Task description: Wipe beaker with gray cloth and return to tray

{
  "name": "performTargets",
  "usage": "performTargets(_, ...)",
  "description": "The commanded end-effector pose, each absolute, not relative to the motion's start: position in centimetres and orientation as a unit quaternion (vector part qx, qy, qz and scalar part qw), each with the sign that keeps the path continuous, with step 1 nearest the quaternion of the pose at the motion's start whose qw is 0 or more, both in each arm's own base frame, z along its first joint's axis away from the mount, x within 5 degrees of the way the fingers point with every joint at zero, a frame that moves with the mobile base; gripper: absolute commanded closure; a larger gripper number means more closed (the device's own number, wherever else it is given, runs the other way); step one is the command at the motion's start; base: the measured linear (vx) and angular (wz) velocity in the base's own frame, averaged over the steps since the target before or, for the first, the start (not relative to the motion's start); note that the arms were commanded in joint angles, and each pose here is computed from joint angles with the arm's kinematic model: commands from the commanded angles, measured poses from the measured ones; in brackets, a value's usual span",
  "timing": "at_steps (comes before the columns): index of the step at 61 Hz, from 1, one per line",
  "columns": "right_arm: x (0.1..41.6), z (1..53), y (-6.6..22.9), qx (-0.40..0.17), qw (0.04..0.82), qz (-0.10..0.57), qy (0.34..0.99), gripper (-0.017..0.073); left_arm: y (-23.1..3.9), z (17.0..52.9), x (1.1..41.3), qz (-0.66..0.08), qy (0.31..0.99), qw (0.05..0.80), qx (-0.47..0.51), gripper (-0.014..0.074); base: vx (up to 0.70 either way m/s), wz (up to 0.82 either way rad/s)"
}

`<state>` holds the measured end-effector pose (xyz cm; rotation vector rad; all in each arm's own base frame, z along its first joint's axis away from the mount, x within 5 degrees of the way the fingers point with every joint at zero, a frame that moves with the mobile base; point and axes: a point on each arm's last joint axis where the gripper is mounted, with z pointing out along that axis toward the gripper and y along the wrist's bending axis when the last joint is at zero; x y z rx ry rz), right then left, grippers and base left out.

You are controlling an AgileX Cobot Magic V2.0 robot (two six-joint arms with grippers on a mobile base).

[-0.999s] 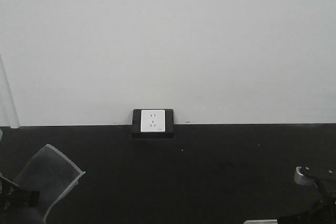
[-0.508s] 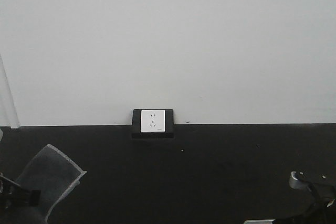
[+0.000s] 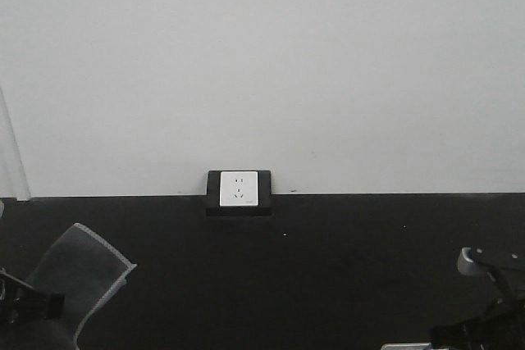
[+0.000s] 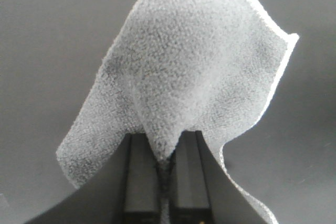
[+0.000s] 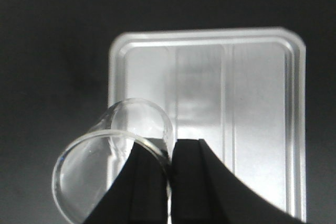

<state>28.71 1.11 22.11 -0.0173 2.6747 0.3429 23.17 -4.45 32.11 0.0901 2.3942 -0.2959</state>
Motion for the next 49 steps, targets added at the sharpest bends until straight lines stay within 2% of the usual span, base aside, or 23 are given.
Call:
performTargets(1,28.1,26.2,1.4,-0.010,0.298,0.138,0.945,0.0571,-5.1,34.7,23.2,-0.156,0.891,0.425,0.032,0.0599,0.00,0.00)
performTargets(18,27.3,28.6,4.2,-0.040,0.339,0.238,0.909,0.0571,-9.7,38.1,23.2,-0.326,0.813,0.473,0.097,0.0599,0.00,0.00)
performTargets(26,27.5,28.7,6.8,-0.062,0.339,0.278,0.897,0.0571,-12.2,37.3,24.1,-0.392,0.800,0.443,0.100,0.0596,0.00,0.00)
performTargets(38,28.1,28.8,10.4,-0.097,0.329,0.311,0.886,0.0571,-15.1,35.4,24.9,-0.425,0.806,0.397,0.113,0.0596,0.00,0.00)
performTargets(49,28.7,28.9,12.1,-0.113,0.323,0.325,0.882,0.0571,-16.8,34.2,25.1,-0.438,0.809,0.372,0.123,0.0596,0.00,0.00)
